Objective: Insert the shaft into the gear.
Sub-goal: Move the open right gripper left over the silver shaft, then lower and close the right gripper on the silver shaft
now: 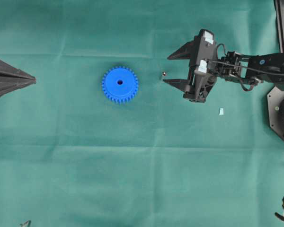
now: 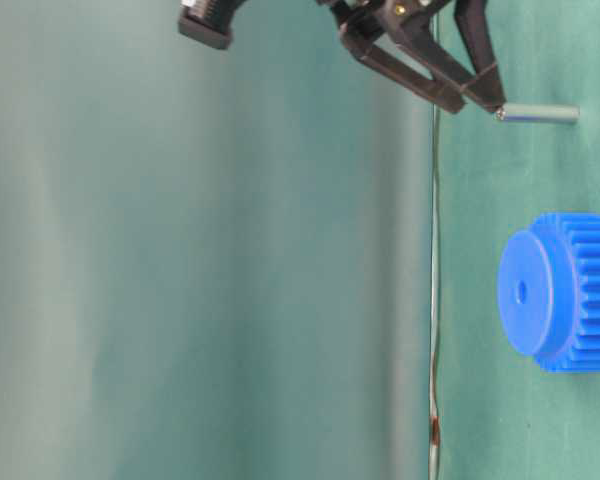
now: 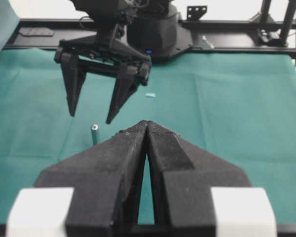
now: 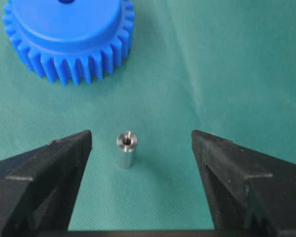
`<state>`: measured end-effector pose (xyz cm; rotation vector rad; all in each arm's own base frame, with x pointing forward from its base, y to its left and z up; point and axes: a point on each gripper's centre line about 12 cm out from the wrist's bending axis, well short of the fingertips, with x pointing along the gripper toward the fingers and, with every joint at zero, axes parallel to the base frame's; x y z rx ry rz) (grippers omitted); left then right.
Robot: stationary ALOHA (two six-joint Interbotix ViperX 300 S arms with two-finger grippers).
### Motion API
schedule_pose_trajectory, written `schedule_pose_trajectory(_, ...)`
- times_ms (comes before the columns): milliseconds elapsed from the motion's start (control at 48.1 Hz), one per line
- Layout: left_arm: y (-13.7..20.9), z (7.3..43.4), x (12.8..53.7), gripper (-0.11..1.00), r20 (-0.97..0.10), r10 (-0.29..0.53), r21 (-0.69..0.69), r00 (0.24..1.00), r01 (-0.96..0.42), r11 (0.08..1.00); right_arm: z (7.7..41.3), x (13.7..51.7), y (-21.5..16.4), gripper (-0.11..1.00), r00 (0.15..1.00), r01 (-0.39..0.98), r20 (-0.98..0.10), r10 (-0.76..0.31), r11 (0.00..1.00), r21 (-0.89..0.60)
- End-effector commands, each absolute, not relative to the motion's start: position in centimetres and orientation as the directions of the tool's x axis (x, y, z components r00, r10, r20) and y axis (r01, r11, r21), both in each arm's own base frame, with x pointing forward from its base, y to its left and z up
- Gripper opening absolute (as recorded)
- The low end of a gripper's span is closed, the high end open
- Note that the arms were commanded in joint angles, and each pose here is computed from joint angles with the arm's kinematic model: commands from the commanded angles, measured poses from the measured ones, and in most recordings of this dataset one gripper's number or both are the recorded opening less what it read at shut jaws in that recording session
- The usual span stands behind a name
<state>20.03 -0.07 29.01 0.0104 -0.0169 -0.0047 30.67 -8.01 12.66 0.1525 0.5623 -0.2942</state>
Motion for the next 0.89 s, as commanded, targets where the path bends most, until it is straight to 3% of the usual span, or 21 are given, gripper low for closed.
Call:
schedule_pose_trajectory(0,0.0,30.0,20.3,0.00,0.040,-0.004,0.014,0.999,0.003,1.000,13.0,31.2,-8.2,0.85,0.815,0.324,-0.527,-0.241,0.944,0.070)
schedule_pose_trajectory(250,0.0,29.9,20.3,0.00,0.037,-0.002,0.014,0.999,0.002,1.000,12.1,31.5,-8.4,0.84,0.808,0.330,-0.538,-0.243,0.941,0.071)
schedule_pose_trajectory(437,0.0,29.9,20.3,0.00,0.035,-0.002,0.014,0.999,0.002,1.000,11.7,31.7,-8.3,0.77,0.800,0.329,-0.550,-0.239,0.942,0.070)
schedule_pose_trajectory(541,0.0,29.8,20.3,0.00,0.031,-0.002,0.014,1.000,0.002,1.000,11.6,31.7,-8.2,0.65,0.800,0.324,-0.553,-0.234,0.944,0.069)
schedule_pose_trajectory(749,0.0,29.9,20.3,0.00,0.032,-0.002,0.014,0.999,0.002,1.000,11.5,31.8,-7.7,0.18,0.797,0.305,-0.563,-0.219,0.950,0.063)
schedule_pose_trajectory(874,0.0,29.8,20.3,0.00,0.031,-0.002,0.014,1.000,0.002,1.000,11.4,31.7,-7.6,0.17,0.791,0.304,-0.573,-0.215,0.951,0.063)
